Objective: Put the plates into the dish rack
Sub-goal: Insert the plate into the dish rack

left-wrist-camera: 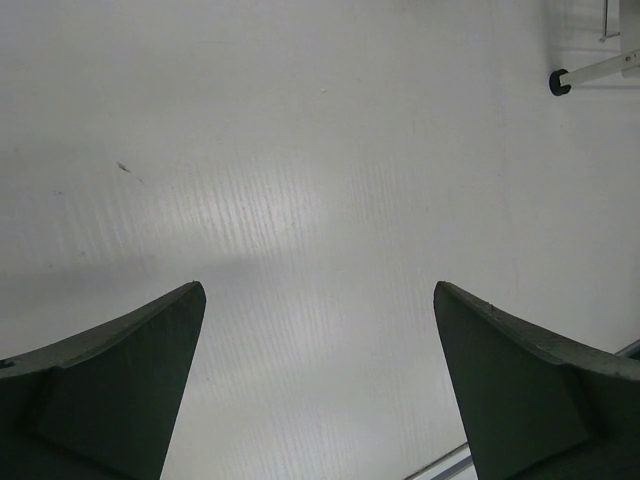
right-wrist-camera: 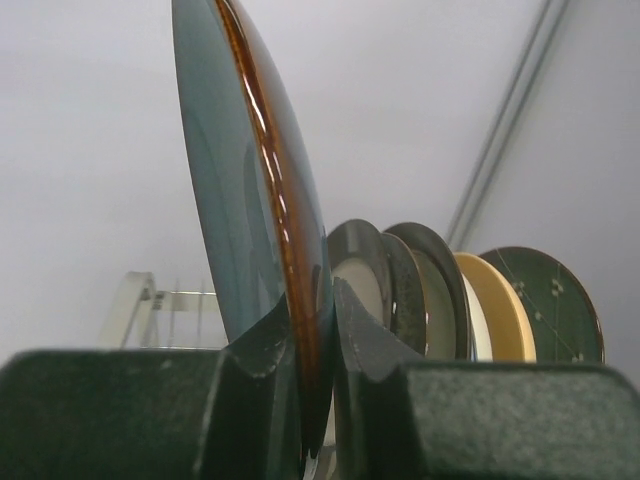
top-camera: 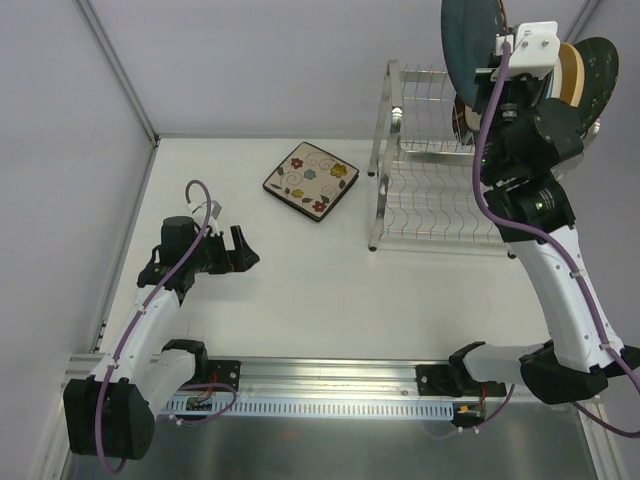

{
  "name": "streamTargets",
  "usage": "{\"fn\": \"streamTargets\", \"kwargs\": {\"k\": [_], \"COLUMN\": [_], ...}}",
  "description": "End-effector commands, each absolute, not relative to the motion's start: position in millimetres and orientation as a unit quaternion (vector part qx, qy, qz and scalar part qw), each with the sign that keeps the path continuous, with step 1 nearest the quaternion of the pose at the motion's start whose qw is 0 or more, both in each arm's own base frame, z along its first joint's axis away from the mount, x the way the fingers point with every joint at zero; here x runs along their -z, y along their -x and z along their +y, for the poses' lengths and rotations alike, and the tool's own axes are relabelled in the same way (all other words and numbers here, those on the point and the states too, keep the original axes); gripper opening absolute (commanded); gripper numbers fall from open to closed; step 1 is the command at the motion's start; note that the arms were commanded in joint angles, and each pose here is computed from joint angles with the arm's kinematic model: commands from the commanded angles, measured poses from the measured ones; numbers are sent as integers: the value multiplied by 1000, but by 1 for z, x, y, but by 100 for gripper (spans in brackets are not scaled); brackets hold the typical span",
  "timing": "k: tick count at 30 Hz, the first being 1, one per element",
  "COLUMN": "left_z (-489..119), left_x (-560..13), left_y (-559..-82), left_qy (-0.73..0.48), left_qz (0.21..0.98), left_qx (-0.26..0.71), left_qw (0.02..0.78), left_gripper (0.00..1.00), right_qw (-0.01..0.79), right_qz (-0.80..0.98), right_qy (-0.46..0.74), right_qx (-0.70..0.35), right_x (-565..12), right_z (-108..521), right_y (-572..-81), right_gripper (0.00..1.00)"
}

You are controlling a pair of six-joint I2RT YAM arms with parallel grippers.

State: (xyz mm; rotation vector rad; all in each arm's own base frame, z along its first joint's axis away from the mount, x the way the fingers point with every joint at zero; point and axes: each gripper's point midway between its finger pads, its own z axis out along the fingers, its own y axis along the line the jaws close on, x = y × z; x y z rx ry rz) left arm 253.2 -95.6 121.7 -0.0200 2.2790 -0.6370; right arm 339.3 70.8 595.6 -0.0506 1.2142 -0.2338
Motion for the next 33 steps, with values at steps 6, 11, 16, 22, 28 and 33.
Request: {"fn": "streamTargets", "kwargs": {"k": [6,11,16,22,28,33], "left_z": [-90,-88,-88,-85,-85,-86], "left_x": [-137,-136,-135,-137,-136,-138], "left_y": [-261,-262,-262,-263,-262,-263], "left_qy": [13,21,24,28,29,28], "left_qz": [882,883,883,882,882,881], "left_qx": [246,246,250,249,252,252], "left_qw": [401,399,396,399,398,400], "left_gripper": [99,99,99,99,99,99], "right_qw": [867,850,835,823,811,801], "right_qz": [480,504,526,540,558,571], "right_qy": [-111,-124,-131,-134,-133,-133], "right_qx": [76,93,98,110,113,119], "right_x": [-646,-622,-603,-584,-566,-553], "right_z": [28,23,21,18,17,16], "right_y": [-335,-356,-373,-385,-396,-404], "right_gripper": [0,1,1,0,1,1]}}
